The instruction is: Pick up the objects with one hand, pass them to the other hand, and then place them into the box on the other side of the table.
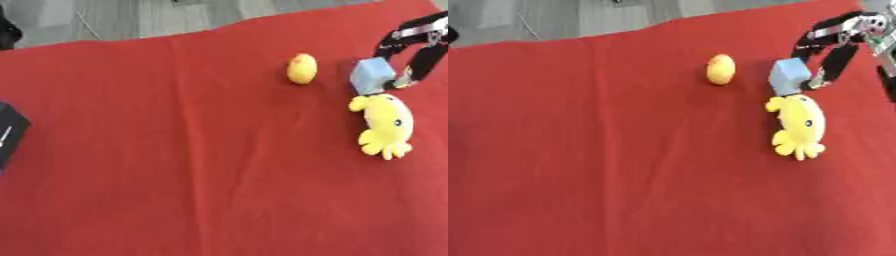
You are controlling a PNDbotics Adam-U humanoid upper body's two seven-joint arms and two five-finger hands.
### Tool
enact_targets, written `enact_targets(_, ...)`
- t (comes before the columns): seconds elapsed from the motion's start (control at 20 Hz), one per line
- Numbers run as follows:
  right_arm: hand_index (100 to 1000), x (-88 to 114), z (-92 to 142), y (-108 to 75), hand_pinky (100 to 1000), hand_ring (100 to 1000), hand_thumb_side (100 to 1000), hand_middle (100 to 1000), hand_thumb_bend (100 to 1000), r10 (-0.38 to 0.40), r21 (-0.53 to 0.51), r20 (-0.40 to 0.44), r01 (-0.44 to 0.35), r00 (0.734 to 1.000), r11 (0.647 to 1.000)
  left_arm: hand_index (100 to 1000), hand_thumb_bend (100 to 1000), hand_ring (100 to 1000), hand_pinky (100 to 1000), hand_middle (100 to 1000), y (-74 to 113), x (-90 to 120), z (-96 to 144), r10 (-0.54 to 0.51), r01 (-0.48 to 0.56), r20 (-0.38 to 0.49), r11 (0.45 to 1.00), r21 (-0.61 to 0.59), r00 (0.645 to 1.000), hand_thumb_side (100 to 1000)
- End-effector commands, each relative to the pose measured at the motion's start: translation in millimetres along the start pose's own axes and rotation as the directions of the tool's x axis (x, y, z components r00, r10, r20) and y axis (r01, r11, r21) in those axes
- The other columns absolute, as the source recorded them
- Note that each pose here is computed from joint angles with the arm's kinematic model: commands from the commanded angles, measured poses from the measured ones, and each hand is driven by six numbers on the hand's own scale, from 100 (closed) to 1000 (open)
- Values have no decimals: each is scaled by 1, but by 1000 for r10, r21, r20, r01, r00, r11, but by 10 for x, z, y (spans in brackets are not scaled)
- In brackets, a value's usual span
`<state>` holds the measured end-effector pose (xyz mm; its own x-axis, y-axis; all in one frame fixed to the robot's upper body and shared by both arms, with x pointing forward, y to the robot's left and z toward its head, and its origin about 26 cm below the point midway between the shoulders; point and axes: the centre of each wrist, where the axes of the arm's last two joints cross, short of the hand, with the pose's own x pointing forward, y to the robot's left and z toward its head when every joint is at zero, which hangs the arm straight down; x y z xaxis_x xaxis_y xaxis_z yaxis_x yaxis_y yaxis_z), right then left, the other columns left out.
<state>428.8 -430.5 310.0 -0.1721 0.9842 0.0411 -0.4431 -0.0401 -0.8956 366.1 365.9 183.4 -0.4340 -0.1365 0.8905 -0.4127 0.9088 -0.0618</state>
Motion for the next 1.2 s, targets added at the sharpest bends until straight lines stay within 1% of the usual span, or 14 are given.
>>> enact_targets(0.05, 776, -12, 132, -110, 939, 861, 100, 736, 444, 19, -22, -3, -19, 1000, 1000, 824, 749, 771, 832, 783, 52, 112, -57, -2, 1, 37, 1000, 9, 999, 609)
enact_targets(0.2, 801, -9, 133, -104, 940, 861, 100, 740, 472, 26, -16, -1, -26, 1000, 1000, 824, 747, 771, 832, 783, 56, 112, -55, 0, -1, 37, 1000, 13, 999, 609)
enact_targets(0.4, 796, -12, 127, -93, 938, 856, 100, 731, 479, 31, -12, 4, -31, 1000, 999, 824, 746, 771, 833, 783, 52, 112, -53, 3, -4, 37, 1000, 14, 999, 609)
enact_targets(0.8, 782, 6, 101, -74, 934, 836, 100, 708, 469, 32, -7, 20, -32, 999, 999, 824, 744, 771, 834, 783, 57, 109, -48, 7, -7, 37, 1000, 18, 999, 611)
enact_targets(1.0, 774, 26, 98, -86, 931, 826, 137, 699, 436, 26, -13, 31, -25, 999, 1000, 824, 742, 772, 837, 783, 57, 106, -46, 8, -9, 36, 1000, 20, 999, 611)
enact_targets(1.2, 776, 46, 102, -106, 931, 825, 137, 698, 436, 18, -21, 39, -17, 999, 1000, 824, 740, 774, 838, 783, 60, 99, -45, 6, -7, 32, 1000, 20, 999, 612)
